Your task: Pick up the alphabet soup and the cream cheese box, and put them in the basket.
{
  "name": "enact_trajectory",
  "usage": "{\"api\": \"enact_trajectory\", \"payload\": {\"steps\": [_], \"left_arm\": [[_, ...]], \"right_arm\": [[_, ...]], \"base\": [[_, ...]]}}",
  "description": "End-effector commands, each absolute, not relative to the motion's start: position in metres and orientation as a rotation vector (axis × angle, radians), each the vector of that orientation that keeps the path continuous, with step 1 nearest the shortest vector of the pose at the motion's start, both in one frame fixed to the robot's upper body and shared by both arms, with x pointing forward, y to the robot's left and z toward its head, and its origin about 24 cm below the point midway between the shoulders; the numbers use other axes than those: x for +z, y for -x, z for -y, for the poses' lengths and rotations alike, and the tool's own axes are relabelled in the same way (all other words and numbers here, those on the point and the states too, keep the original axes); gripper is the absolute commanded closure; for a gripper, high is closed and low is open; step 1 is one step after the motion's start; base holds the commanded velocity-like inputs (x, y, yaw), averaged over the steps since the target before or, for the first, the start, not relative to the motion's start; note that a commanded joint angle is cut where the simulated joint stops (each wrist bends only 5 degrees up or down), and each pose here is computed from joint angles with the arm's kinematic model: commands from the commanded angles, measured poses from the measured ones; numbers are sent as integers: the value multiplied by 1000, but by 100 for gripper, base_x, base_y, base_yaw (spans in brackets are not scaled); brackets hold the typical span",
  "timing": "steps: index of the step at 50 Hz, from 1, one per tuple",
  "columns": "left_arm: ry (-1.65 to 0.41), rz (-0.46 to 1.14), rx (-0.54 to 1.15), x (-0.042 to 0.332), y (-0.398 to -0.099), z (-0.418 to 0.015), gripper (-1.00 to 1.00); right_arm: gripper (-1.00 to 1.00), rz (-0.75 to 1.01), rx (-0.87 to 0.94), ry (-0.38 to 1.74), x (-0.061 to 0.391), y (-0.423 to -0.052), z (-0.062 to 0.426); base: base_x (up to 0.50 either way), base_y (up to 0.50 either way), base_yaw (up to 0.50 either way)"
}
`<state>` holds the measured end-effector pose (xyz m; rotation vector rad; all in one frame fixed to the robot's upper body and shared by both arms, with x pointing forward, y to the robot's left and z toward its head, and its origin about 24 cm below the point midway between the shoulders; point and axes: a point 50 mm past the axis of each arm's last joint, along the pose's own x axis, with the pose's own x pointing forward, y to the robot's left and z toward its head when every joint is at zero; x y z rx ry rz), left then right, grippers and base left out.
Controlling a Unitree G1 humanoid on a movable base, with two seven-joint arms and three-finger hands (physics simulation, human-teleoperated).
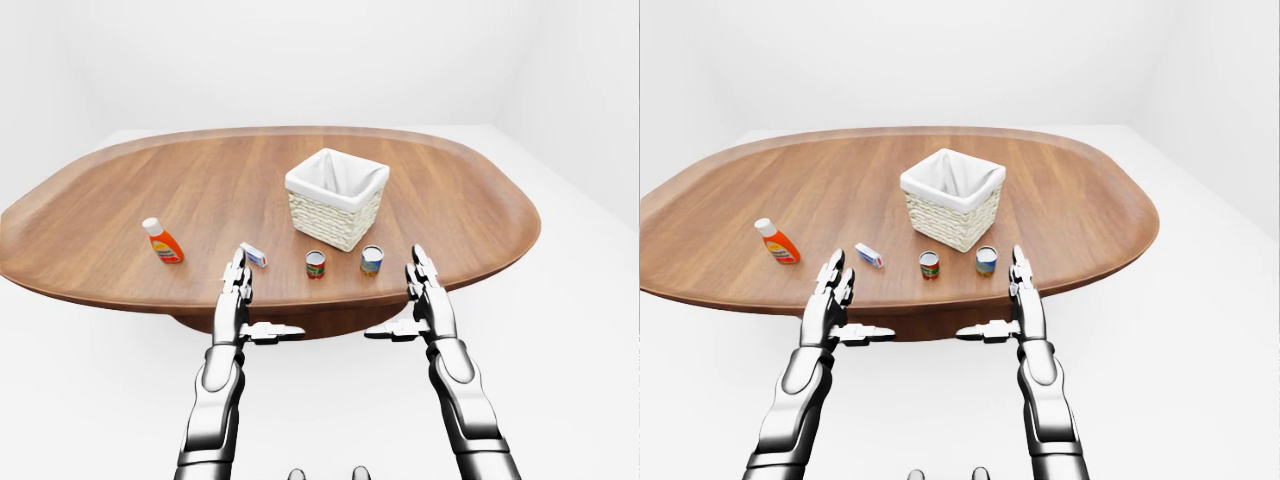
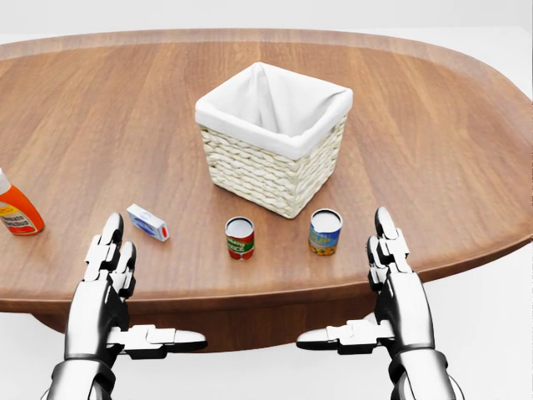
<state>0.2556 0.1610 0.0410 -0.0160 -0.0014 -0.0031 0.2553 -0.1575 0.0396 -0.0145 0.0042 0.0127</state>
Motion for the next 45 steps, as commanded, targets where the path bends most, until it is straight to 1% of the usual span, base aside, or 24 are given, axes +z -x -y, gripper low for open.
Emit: {"api": "enact_trajectory", "payload": {"steps": [1, 14, 18, 21, 22, 24, 27, 30, 35, 38, 41, 43, 45], "left_arm": [[18, 2, -1, 41, -256, -161, -100], [19, 2, -4, 41, -255, -161, -100], [19, 2, -5, 40, -256, -161, -100], [20, 1, -5, 40, -256, -161, -100], [20, 1, -4, 41, -256, -161, -100], [20, 2, -4, 41, -256, -161, -100], [20, 3, -4, 41, -256, -161, -100], [20, 2, -5, 41, -256, -161, -100], [21, 1, -5, 41, -256, -161, -100], [21, 0, -5, 40, -256, -161, -100], [21, 1, -4, 40, -256, -161, -100], [20, -1, -4, 40, -256, -161, -100], [20, -1, -5, 39, -257, -161, -100]], "right_arm": [[-100, -2, 14, 14, 41, -255, 157], [-100, -2, 14, 12, 39, -256, 158], [-100, 14, -12, 1, 43, -255, 160], [-100, 23, -78, -18, 44, -257, 167], [-100, 45, -142, -16, 47, -257, 173], [-100, 50, -180, -25, 48, -257, 177], [-100, 60, -284, -63, 51, -257, 189], [-100, 70, -339, -99, 54, -257, 196], [-100, 78, -479, -96, 57, -256, 209], [-100, 127, -654, -80, 65, -251, 223], [-100, 129, -679, -95, 66, -250, 227], [-100, 124, -706, -27, 64, -251, 226], [-100, 132, -706, -9, 66, -252, 226]], "base": [[0, -18, 0], [0, -18, 0], [0, 0, 0], [0, 0, 0], [0, 0, 0], [0, 0, 0], [0, 0, 0], [0, 0, 0], [0, 0, 0], [0, 0, 0], [0, 0, 0], [0, 0, 0], [0, 0, 0]]}}
